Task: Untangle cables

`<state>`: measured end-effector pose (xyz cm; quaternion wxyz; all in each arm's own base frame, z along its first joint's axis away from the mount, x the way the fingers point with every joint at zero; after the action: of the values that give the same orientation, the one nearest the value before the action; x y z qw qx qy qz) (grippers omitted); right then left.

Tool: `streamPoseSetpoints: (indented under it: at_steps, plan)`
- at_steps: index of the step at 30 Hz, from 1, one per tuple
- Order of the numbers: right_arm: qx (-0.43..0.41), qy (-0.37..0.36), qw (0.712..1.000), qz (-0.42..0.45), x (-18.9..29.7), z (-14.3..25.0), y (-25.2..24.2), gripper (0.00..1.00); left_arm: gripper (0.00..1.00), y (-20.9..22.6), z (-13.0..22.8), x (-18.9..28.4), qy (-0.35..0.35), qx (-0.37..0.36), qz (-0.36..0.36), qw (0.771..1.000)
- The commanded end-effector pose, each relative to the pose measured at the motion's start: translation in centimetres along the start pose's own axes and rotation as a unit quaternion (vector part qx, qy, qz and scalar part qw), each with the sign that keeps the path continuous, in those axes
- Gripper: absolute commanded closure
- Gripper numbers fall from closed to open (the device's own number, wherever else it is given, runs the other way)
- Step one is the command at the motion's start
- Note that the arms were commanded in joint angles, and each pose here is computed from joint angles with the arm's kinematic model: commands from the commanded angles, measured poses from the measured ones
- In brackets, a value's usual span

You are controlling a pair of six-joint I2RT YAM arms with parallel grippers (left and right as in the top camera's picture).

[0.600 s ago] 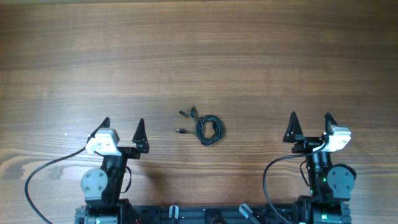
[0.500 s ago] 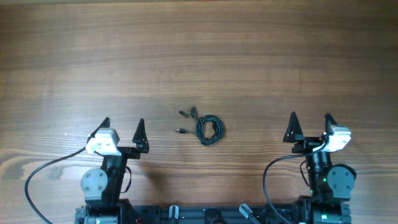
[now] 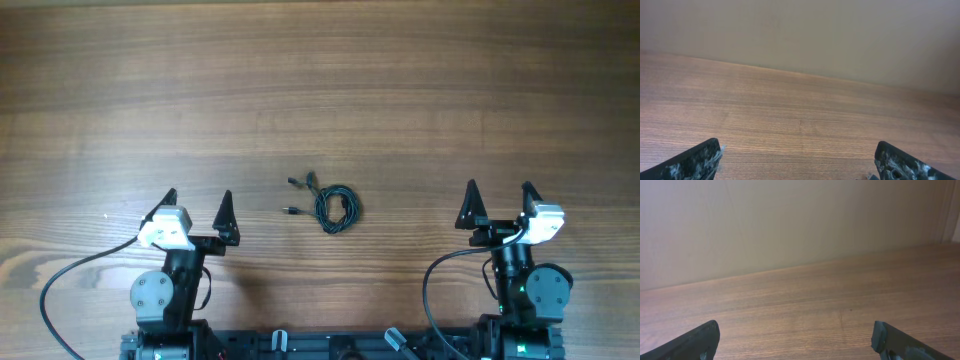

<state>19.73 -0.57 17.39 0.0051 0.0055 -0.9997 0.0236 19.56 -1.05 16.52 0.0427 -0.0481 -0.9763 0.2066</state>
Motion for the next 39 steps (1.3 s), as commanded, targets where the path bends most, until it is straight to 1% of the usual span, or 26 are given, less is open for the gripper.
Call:
streamPoseSetpoints:
  at_steps: [1,2,3,27,28,29,31,32,33,37,39]
  plan:
    - [-0.003,-0.001,1.000,0.005,0.0,0.1,-0.1,0.00,0.00,0.0,0.4,-0.1,0.006,-0.009,0.004,1.000]
    - [-0.003,0.000,1.000,0.005,0.0,0.1,-0.1,0.02,0.00,0.0,0.4,-0.1,0.006,-0.009,0.004,1.000]
    - [-0.003,0.000,1.000,0.005,0.0,0.1,-0.1,0.00,0.00,0.0,0.4,-0.1,0.006,-0.009,0.004,1.000]
    - [-0.003,-0.001,1.000,0.005,0.0,0.1,-0.1,0.00,0.00,0.1,0.3,-0.1,0.004,-0.009,0.001,1.000]
    - [-0.003,0.000,1.000,0.005,0.0,0.1,-0.1,0.00,0.00,0.2,-0.1,-0.1,-0.010,-0.012,-0.006,1.000]
    - [-0.003,-0.001,1.000,0.005,0.0,0.1,-0.1,0.00,0.00,-0.6,-0.9,0.0,-0.028,-0.014,0.019,0.999]
    - [-0.003,0.000,1.000,0.005,0.0,0.1,-0.1,0.01,0.00,-3.9,-3.0,0.7,-0.071,-0.039,0.132,0.988]
    - [-0.003,-0.001,1.000,0.006,0.0,0.1,-0.1,0.00,0.00,-4.6,-3.6,1.0,-0.085,-0.046,0.154,0.983]
    - [-0.003,0.000,1.000,0.005,0.0,0.1,-0.1,0.00,0.00,-5.3,-4.4,1.4,-0.101,-0.039,0.176,0.979]
    - [-0.003,0.000,1.000,0.006,0.0,0.1,-0.1,0.00,0.00,-5.7,-5.3,1.5,-0.083,0.008,0.176,0.981]
    - [-0.003,-0.001,1.000,0.005,0.0,0.1,-0.1,0.00,0.00,-6.3,-6.0,1.5,-0.064,0.012,0.178,0.982]
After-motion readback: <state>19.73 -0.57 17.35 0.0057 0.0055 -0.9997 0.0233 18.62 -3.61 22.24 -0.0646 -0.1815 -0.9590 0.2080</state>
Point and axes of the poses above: each gripper's point midway between its finger pads, its own x axis back along the fingers, its own y axis along the line the jaws close on, z = x × y, the point moved 5 cm from there along x, back along the fingers, and after that the axes turned 13 degrees about x, right-handed, at the moved point
